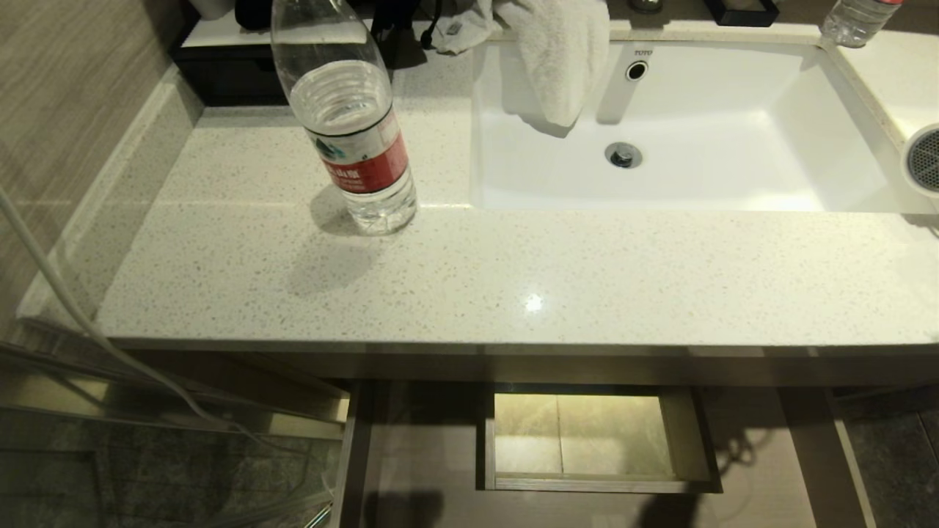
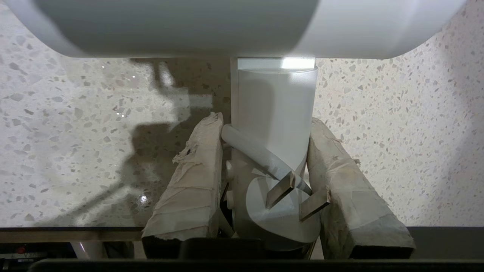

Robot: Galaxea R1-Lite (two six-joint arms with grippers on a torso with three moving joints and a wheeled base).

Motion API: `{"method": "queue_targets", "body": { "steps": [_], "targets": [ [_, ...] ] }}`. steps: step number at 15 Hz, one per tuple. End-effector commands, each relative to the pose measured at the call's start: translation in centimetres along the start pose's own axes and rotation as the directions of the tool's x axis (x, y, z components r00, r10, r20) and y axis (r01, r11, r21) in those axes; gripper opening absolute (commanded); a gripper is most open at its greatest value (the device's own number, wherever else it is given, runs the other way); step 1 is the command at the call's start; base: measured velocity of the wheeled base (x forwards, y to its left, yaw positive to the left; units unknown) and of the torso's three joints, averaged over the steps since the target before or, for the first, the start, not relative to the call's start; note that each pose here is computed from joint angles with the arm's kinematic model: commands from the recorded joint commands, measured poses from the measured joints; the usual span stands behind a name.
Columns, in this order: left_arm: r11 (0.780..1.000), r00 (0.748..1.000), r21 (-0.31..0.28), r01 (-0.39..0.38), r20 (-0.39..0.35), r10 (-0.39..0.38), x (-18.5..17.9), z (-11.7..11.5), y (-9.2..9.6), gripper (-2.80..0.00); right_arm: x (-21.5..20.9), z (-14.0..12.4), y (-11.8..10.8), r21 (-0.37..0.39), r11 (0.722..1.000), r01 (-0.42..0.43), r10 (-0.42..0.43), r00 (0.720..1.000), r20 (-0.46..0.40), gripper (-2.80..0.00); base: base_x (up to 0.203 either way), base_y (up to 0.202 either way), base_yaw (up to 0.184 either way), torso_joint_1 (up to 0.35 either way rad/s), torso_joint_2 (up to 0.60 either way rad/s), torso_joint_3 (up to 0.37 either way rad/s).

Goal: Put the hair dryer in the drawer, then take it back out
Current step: Pick up the hairdryer

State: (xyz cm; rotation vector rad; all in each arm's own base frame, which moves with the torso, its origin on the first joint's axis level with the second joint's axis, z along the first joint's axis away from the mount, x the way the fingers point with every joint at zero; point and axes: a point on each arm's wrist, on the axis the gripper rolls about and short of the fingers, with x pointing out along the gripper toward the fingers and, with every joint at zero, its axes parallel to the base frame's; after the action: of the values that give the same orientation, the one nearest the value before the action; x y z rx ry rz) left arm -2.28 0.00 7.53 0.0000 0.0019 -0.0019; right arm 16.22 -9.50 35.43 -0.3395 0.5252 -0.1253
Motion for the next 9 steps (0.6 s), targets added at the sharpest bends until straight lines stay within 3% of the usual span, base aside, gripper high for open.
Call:
{"method": "queue_targets", "body": {
  "steps": [1,6,9],
  "targets": [
    [1.0,1.0,0.0,0.0,0.0,0.0,0.0,0.0,0.0,-2.8,-1.4,-0.1,0.8,-0.023,1.0,-0.003,0.004,0.999,0.036,-2.8,0.0,0.0,0.0,0.0,0.0,0.0],
    [1.0,1.0,0.0,0.0,0.0,0.0,0.0,0.0,0.0,-2.8,-2.4,-1.1,3.3,-0.077,0.996,-0.041,0.05,0.992,0.114,-2.8,0.0,0.0,0.0,0.0,0.0,0.0],
    [1.0,1.0,0.0,0.0,0.0,0.0,0.0,0.0,0.0,-2.8,-2.0,-1.9,5.3,-0.113,0.988,-0.104,0.121,0.98,0.159,-2.8,0.0,0.0,0.0,0.0,0.0,0.0]
  ]
}}
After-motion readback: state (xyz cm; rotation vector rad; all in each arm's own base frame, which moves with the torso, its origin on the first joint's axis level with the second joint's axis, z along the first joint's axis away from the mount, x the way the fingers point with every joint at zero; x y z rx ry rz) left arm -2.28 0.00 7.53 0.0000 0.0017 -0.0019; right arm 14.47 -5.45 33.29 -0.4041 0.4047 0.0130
